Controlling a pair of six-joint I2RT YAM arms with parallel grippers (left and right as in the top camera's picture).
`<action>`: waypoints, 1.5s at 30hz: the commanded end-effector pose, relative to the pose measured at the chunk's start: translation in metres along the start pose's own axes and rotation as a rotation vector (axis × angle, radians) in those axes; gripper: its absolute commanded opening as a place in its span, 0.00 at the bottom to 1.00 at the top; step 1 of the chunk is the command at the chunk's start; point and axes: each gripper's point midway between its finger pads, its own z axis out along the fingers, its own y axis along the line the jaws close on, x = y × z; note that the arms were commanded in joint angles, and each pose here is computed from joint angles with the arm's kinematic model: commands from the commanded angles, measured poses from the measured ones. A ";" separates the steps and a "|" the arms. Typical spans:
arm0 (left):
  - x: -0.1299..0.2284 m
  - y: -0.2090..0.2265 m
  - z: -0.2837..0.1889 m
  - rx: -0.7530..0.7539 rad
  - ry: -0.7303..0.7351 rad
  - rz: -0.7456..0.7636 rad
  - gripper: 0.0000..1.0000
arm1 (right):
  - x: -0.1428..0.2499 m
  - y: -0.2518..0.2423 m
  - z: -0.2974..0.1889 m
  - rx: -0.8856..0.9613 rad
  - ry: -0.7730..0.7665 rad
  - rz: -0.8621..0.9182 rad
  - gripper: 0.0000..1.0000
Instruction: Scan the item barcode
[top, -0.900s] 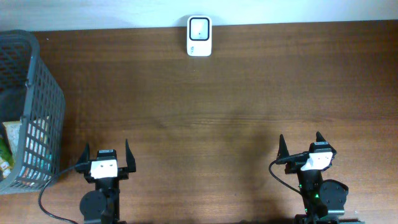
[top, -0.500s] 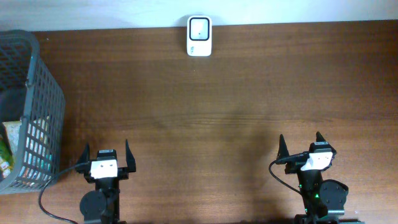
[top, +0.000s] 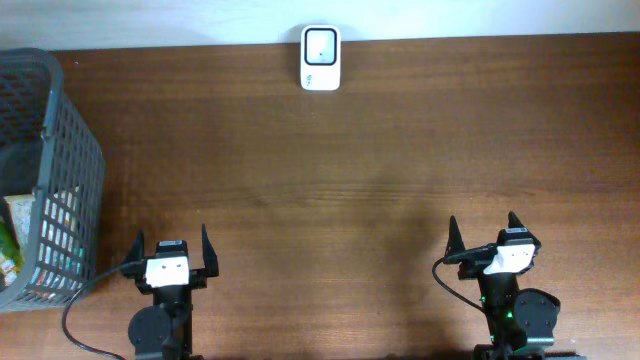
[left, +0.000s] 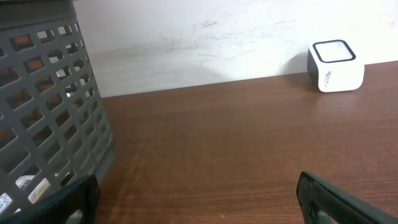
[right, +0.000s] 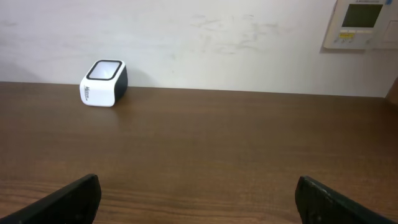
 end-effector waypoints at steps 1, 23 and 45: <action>0.000 -0.002 0.000 0.010 -0.003 0.013 0.99 | 0.005 0.001 0.001 -0.004 0.012 0.009 0.99; -0.062 -0.015 -0.010 0.101 -0.250 0.016 0.99 | 0.005 0.001 0.001 -0.004 0.012 0.009 0.99; -0.220 -0.018 0.077 0.411 0.577 0.064 0.99 | 0.005 0.001 0.001 -0.004 0.012 0.009 0.99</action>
